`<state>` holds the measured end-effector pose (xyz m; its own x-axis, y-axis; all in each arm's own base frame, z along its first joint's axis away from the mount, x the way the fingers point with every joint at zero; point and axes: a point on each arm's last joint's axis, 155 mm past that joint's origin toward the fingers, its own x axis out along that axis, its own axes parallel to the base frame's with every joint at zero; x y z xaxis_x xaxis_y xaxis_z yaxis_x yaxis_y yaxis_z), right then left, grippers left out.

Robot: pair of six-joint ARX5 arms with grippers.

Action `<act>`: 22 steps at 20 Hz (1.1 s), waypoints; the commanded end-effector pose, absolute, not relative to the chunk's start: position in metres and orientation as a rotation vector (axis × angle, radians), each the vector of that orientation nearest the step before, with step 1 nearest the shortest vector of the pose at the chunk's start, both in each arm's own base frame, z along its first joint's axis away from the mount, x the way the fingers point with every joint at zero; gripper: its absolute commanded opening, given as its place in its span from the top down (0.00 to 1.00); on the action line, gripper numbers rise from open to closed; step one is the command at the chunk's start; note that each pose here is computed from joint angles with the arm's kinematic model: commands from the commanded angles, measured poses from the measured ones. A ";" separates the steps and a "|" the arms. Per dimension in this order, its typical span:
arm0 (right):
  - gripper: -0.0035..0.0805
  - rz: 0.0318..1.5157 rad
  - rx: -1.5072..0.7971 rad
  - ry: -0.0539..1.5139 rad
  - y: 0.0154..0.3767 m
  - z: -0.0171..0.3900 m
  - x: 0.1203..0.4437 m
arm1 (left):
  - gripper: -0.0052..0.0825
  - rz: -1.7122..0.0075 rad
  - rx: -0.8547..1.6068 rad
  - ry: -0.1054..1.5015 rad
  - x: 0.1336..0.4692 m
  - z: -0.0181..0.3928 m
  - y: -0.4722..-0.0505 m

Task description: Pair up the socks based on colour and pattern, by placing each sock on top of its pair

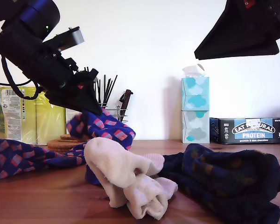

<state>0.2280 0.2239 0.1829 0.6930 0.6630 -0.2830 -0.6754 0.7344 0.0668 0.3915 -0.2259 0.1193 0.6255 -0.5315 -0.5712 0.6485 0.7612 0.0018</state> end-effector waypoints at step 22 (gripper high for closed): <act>0.97 0.773 -0.043 0.319 0.226 0.174 0.223 | 0.33 -0.505 0.178 0.959 0.372 0.069 -0.076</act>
